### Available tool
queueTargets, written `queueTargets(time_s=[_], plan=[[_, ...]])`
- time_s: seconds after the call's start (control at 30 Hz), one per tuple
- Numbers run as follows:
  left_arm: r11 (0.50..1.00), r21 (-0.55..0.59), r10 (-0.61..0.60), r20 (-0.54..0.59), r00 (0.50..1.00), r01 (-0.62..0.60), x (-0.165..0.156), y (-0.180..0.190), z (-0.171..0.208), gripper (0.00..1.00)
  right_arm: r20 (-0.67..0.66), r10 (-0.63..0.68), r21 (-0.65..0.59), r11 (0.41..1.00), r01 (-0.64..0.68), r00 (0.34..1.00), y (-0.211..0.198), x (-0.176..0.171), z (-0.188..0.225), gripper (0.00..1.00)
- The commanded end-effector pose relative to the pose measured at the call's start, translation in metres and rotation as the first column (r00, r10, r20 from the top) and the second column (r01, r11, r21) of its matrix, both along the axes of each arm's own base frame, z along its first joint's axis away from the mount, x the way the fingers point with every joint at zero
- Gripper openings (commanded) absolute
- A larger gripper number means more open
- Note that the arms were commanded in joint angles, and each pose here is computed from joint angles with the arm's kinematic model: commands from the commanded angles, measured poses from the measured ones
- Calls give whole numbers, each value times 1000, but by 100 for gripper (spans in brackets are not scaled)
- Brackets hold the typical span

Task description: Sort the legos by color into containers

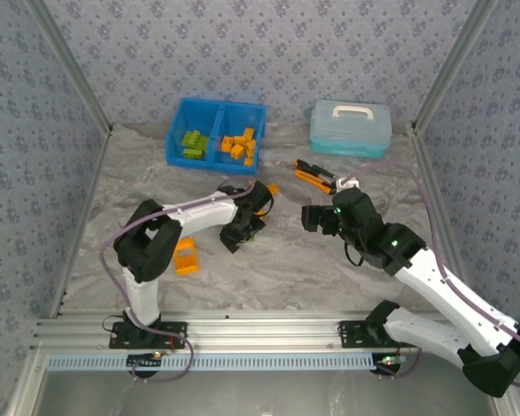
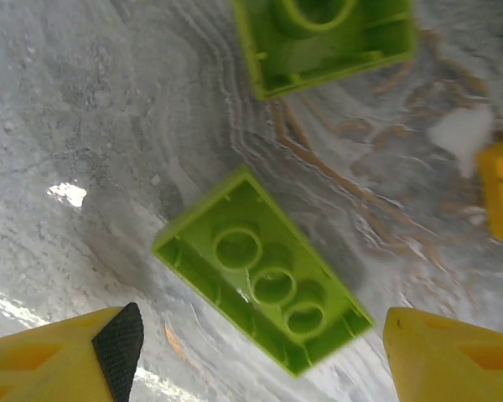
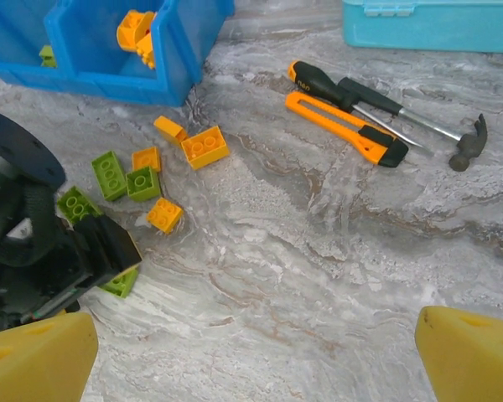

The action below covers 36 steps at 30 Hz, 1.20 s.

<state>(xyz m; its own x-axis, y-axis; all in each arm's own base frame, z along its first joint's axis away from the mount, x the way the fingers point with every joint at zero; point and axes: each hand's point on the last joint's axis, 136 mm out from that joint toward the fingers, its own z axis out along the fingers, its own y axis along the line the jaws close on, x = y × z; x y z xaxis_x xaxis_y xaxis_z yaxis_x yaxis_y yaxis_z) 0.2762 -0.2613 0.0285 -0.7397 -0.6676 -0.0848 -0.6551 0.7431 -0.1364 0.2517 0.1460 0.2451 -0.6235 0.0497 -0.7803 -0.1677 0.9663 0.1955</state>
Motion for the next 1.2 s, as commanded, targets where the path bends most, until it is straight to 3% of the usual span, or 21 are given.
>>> queueTargets(time_s=[0.0,0.17,0.43,0.67,0.87,1.03,1.17], plan=[[997,49,55,6,998,-56,3,7,3,82,-10,-26,-13,1000,26,1000,-9,-4,-6,100],[996,62,71,7,997,-71,7,9,-5,81,-11,-20,-14,1000,20,1000,-10,-4,-7,100],[994,77,86,-23,996,-84,0,23,-17,44,-13,-24,2,1000,24,1000,-10,-4,-6,100],[997,66,30,-12,999,-29,1,28,-6,31,-13,-28,23,999,29,1000,-9,-4,-3,100],[983,51,-180,127,975,175,18,21,51,27,-26,-39,47,998,40,999,-8,-4,-3,100],[929,181,-366,345,864,322,53,37,135,27,-33,-30,74,997,33,999,-3,-5,-3,100],[910,254,-412,449,793,328,93,63,187,27,-33,-24,87,996,27,999,1,-3,-4,100]])
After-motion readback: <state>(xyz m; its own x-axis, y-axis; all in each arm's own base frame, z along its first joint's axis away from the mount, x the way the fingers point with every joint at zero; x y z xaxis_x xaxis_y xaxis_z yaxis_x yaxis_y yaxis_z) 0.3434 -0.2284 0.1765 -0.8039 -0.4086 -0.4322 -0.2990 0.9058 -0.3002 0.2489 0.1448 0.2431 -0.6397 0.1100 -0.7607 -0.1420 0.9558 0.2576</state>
